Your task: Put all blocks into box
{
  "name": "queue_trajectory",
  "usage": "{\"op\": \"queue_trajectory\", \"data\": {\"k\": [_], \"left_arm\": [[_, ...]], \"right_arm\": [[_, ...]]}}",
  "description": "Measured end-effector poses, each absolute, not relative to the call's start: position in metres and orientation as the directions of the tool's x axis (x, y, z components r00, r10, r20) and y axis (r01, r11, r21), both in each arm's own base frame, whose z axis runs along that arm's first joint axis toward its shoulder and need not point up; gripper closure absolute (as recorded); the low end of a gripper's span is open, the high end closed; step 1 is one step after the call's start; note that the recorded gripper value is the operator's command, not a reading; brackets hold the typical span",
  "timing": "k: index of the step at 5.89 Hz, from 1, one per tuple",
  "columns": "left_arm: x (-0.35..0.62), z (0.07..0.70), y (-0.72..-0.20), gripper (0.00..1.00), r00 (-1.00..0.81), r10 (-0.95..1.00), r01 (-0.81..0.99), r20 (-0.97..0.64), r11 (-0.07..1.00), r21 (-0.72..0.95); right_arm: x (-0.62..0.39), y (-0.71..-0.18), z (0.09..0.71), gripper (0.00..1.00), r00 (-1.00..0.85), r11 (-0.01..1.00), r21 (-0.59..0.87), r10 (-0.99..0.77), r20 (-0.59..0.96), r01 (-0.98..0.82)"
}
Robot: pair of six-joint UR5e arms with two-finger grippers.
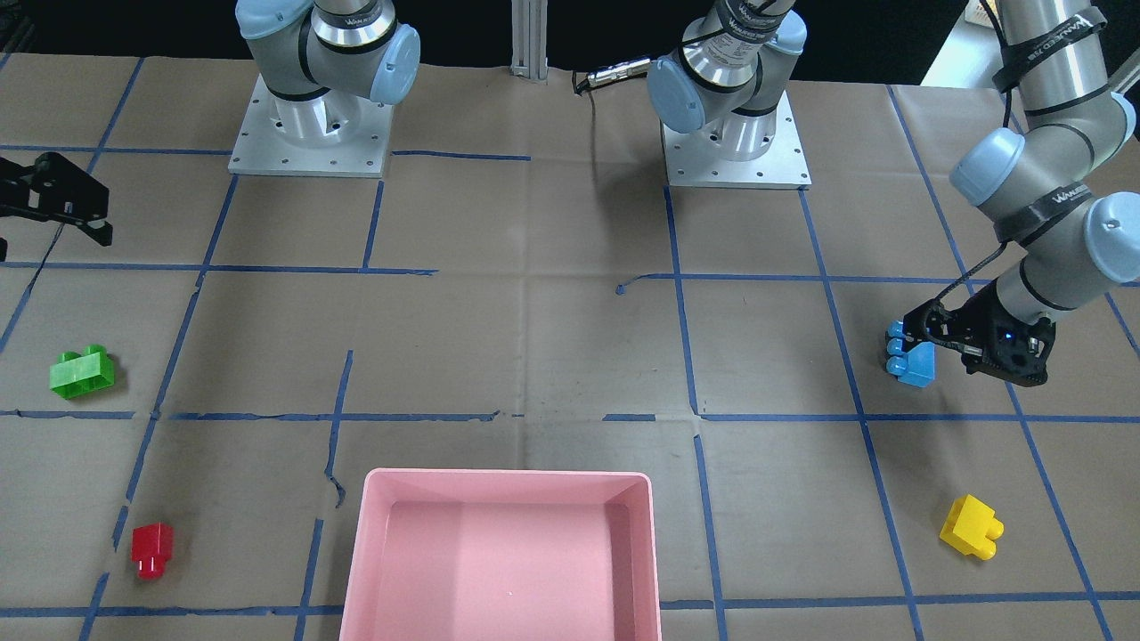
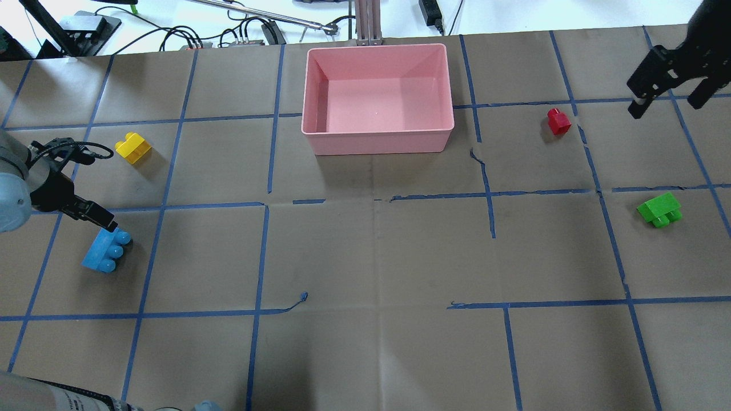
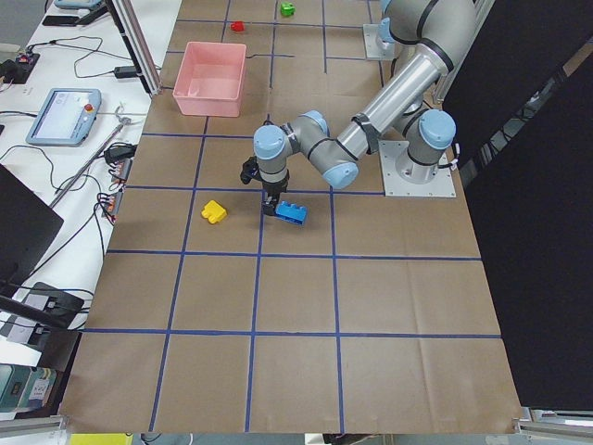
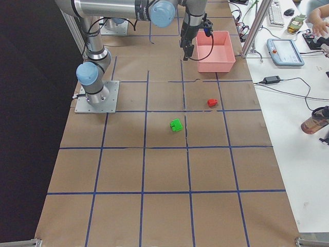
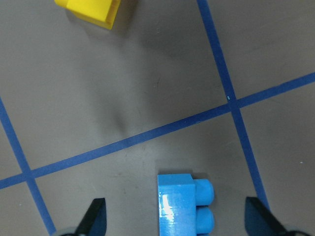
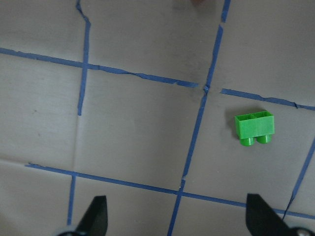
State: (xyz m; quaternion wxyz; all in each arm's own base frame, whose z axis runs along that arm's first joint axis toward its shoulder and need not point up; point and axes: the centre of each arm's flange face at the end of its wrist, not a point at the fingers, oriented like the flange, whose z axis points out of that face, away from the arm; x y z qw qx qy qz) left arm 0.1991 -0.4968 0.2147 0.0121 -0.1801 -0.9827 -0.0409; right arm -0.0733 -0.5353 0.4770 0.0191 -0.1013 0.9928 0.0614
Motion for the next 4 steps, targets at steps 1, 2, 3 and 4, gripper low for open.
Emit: {"op": "queue_trajectory", "data": {"k": [1, 2, 3, 4], "left_arm": [[0.196, 0.202, -0.489, 0.01, -0.924, 0.380, 0.383, 0.053, 0.918, 0.102], [0.195, 0.195, -0.483, 0.01, -0.912, 0.404, 0.409, 0.066, 0.905, 0.113], [0.199, 0.188, -0.480, 0.01, -0.909, 0.409, 0.416, 0.077, 0.902, 0.120], [0.203, 0.182, -0.479, 0.01, -0.910, 0.408, 0.415, 0.081, 0.901, 0.127]], "right_arm": [[-0.113, -0.533, 0.452, 0.00, -0.968, 0.963, 0.100, -0.247, -0.052, -0.251], [-0.144, -0.533, 0.424, 0.00, -0.955, 0.951, 0.079, -0.296, -0.035, -0.297], [-0.168, -0.534, 0.395, 0.00, -0.943, 0.940, 0.066, -0.333, -0.014, -0.334], [-0.182, -0.538, 0.362, 0.00, -0.937, 0.935, 0.061, -0.350, -0.005, -0.349]]}}
